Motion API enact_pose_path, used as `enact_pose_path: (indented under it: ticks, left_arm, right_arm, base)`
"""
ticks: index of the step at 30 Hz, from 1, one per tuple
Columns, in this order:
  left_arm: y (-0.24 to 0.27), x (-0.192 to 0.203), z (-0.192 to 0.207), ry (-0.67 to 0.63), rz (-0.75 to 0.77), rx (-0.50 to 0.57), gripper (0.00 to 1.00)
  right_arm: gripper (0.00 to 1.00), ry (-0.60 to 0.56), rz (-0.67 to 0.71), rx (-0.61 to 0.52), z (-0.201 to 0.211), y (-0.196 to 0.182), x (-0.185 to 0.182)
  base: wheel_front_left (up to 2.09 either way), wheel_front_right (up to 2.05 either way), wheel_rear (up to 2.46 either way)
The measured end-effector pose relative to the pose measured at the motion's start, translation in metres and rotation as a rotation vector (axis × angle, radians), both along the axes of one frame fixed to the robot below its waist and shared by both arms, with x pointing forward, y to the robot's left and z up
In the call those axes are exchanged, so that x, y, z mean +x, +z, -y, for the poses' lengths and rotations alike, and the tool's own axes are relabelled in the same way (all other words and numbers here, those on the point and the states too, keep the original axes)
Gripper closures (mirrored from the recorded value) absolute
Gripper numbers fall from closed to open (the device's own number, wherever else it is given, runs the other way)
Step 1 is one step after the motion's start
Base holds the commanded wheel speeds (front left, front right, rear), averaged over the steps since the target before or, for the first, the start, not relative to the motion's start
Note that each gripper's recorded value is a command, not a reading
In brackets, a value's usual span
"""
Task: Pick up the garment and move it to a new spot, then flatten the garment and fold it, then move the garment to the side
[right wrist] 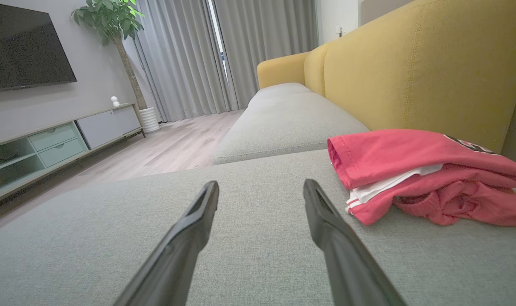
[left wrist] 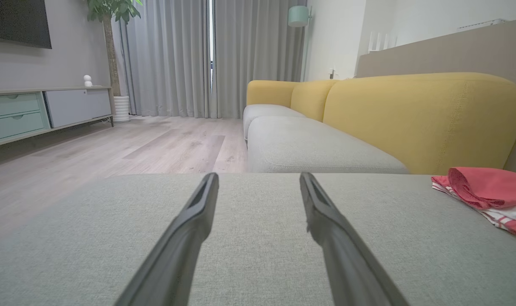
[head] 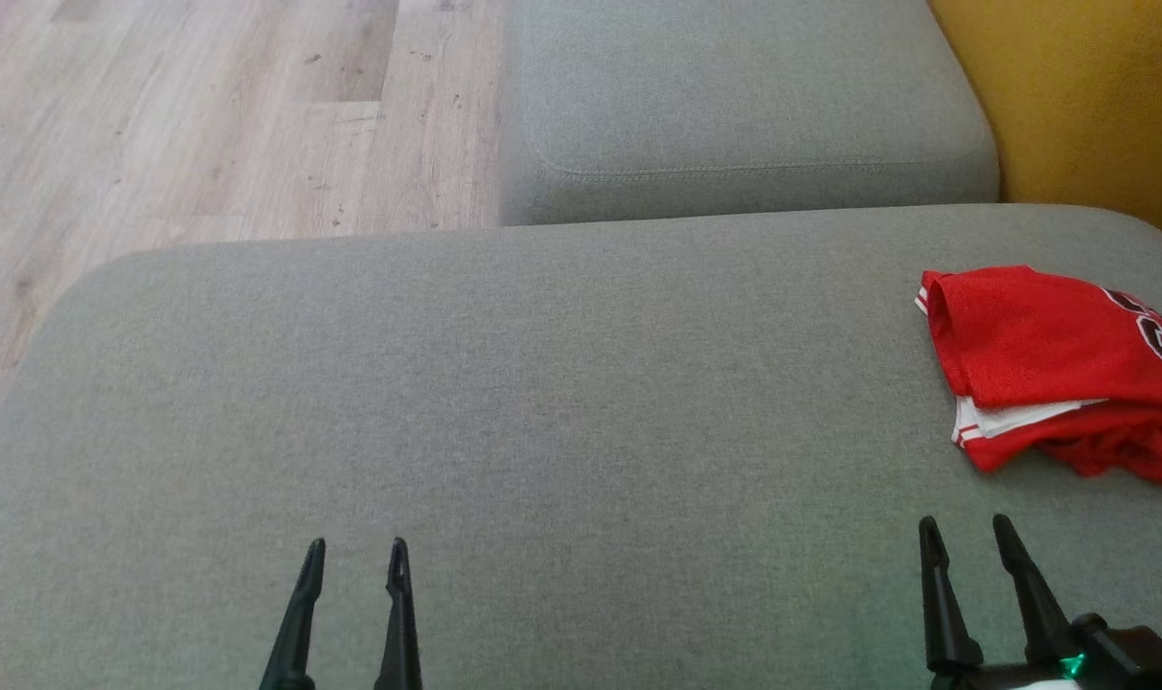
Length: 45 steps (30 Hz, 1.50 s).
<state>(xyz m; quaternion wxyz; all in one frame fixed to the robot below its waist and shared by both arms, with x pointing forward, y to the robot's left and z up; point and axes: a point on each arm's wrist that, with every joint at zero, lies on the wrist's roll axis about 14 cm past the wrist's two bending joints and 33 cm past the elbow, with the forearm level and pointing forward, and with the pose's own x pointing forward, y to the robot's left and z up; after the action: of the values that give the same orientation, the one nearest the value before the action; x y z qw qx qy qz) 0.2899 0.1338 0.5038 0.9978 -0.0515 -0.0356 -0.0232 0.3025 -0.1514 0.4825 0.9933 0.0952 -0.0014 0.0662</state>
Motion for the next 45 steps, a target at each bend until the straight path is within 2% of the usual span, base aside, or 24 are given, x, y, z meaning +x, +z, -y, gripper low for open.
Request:
enact_pose_path:
  ticks: [8, 9, 16, 45]
  left_arm:
    - [-0.003, 0.001, -0.003, 0.005, -0.008, 0.014, 0.00]
    - [-0.004, 0.001, -0.003, 0.005, -0.012, 0.014, 1.00]
    - [-0.049, -0.016, -0.005, 0.009, -0.159, 0.017, 1.00]
    - [-0.061, 0.000, -0.017, 0.052, -0.256, -0.314, 1.00]
  right_arm:
    - [0.00, -0.005, -0.001, 0.001, 0.001, 0.000, -0.001]
    - [1.00, -0.006, -0.005, 0.001, 0.001, -0.002, -0.001]
    - [1.00, -0.015, -0.141, 0.006, 0.004, -0.042, -0.018]
    - [1.00, -0.110, -0.201, 0.314, 0.017, -0.046, -0.006]
  base:
    - [0.00, 0.00, 0.00]
    - [0.00, 0.00, 0.00]
    - [0.00, 0.00, 0.00]
    - [0.00, 0.00, 0.00]
